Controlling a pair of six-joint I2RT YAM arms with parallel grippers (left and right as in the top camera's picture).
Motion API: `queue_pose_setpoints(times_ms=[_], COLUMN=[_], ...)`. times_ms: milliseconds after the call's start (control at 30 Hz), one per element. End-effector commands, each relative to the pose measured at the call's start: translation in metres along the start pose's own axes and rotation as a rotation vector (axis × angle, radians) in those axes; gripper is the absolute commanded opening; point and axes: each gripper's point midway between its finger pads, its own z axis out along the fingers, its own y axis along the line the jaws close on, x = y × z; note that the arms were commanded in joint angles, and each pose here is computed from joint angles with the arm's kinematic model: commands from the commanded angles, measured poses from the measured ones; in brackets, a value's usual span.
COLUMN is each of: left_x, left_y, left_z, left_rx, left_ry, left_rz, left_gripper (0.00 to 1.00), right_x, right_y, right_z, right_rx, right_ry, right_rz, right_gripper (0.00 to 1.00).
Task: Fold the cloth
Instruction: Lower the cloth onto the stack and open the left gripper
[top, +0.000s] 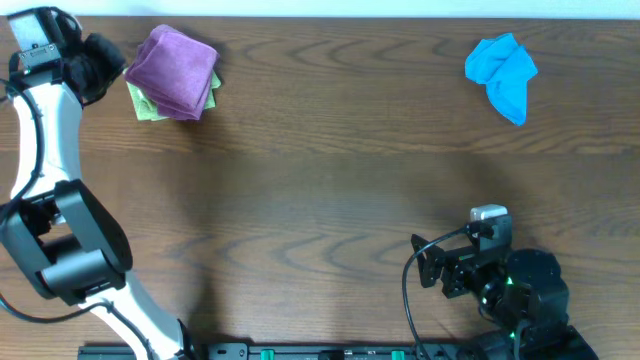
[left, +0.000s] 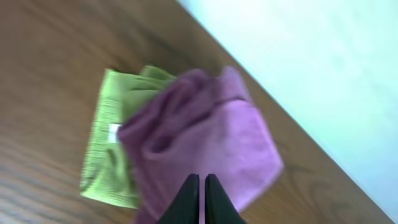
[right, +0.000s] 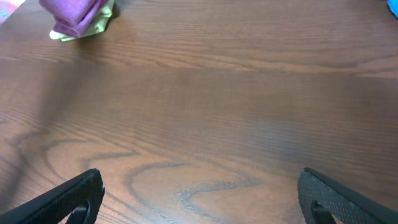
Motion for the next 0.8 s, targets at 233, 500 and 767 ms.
queue_pose_setpoints(times_ms=[233,500,767], left_x=[0.016,0.031,0.037], left_y=[-0.043,-0.024,0.0], left_z=[0.037,0.083,0.119], left_rx=[0.006,-0.037,-0.064], left_ry=[-0.029,-0.015,-0.03], left_rz=[0.098,0.103,0.086], left_gripper=[0.06,0.06,0.06], right_x=[0.001,0.001,0.001], right_y=[-0.002,-0.002,-0.002], right_z=[0.0,0.0,0.0], right_rx=[0.006,0.006,0.006], right_ry=[0.0,0.0,0.0], right_rz=[0.017,0.017,0.017], right_gripper=[0.99,0.99,0.99])
